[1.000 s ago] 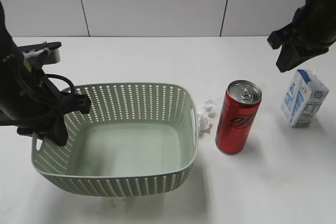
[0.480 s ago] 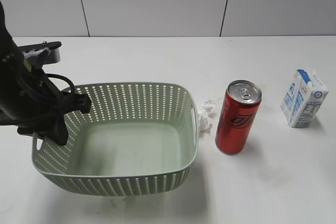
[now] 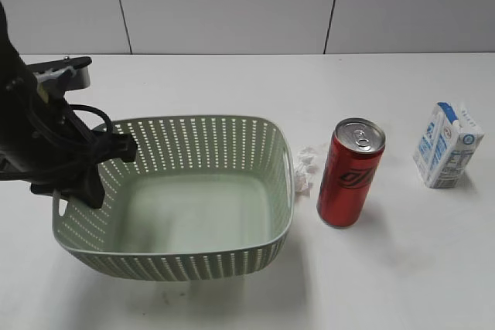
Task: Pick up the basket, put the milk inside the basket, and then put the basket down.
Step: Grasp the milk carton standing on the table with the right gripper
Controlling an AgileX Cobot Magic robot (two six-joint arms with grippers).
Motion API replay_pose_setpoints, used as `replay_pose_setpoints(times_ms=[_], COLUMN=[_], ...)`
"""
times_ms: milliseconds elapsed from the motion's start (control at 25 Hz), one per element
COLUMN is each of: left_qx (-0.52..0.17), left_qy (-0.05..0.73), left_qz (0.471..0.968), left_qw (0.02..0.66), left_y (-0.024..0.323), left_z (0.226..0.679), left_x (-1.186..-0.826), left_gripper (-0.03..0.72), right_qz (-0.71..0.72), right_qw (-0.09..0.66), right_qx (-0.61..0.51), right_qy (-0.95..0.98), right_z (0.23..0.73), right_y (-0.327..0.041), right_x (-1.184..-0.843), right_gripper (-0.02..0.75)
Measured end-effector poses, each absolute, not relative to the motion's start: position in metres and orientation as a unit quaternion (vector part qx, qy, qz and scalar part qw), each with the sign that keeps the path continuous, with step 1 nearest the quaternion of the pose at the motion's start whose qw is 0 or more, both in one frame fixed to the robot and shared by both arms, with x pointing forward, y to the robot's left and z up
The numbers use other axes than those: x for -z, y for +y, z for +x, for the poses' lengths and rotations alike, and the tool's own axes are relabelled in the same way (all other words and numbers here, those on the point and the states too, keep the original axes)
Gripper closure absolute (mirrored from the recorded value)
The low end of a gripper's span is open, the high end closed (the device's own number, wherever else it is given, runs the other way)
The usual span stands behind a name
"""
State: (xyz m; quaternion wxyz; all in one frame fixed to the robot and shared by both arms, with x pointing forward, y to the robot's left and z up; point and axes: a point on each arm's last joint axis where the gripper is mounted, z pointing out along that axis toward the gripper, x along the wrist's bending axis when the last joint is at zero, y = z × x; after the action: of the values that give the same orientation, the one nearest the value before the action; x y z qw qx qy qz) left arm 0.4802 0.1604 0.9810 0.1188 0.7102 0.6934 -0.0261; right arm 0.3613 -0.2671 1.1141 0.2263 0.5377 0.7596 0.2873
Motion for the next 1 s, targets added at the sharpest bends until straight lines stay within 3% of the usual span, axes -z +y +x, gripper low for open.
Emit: replay_pose_setpoints(times_ms=[360,680,1000], left_qx=[0.025,0.025,0.025], left_qy=[0.693,0.693,0.693], left_qz=[0.71,0.71,0.71], left_qw=[0.121,0.121,0.122], left_y=[0.16,0.16,0.16], left_z=[0.481,0.481,0.481], left_x=[-0.981,-0.981,-0.981], left_gripper=[0.684,0.684,0.684], right_qz=[0.525,0.501,0.485], right_qw=[0.263,0.312,0.34], right_qx=[-0.328,-0.383,-0.417], right_qy=[0.74,0.71,0.689], right_z=[0.295,0.259,0.245], right_y=[-0.282,-0.29,-0.292], right_x=[-1.06,-1.039,-1.039], right_gripper=[0.148,0.148,0.148])
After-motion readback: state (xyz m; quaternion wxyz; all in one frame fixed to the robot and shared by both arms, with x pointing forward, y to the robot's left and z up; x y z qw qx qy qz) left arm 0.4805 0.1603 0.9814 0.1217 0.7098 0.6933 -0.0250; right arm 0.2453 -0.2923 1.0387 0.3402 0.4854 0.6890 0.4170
